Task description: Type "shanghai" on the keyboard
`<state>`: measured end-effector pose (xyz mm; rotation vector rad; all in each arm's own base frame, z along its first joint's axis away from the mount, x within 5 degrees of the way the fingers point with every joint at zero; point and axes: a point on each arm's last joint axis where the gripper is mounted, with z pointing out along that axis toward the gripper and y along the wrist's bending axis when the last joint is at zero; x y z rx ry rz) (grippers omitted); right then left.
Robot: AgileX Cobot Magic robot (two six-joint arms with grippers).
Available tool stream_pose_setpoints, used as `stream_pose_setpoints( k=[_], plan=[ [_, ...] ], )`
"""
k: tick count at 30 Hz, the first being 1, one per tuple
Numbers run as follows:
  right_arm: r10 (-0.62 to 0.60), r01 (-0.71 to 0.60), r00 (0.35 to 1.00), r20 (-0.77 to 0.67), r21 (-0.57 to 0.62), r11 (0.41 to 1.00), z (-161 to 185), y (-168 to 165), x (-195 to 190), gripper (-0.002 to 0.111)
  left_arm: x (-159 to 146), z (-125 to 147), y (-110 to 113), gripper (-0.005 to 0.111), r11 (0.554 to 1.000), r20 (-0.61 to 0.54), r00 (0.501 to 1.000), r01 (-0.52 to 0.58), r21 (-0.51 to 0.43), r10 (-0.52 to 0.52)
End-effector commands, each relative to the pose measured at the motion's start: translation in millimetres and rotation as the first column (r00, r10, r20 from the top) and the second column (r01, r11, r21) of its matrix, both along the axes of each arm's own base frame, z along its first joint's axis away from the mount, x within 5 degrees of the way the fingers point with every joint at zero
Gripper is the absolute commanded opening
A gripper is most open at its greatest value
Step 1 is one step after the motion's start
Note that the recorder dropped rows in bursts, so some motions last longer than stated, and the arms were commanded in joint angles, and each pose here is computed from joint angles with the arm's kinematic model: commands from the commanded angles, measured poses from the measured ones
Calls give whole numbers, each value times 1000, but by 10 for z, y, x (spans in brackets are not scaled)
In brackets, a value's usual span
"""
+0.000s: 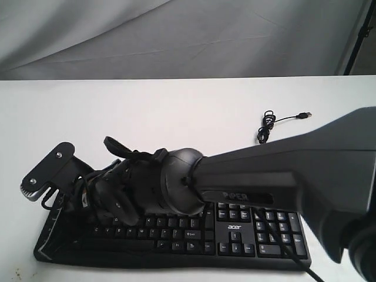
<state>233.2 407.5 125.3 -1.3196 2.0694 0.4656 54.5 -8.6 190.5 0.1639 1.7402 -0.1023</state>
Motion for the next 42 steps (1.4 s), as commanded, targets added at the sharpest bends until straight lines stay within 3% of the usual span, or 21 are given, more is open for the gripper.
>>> stream_pose_setpoints(
  k=[1,42],
  plan=[
    [9,-9,1000,15,2,1000,-14,19,12,0,-1,-10,-2,0,1000,2,1000,3,-2,-3],
    [4,-4,1000,13,0,1000,-159,34,24,0,-1,-10,-2,0,1000,2,1000,3,-2,-3]
  ],
)
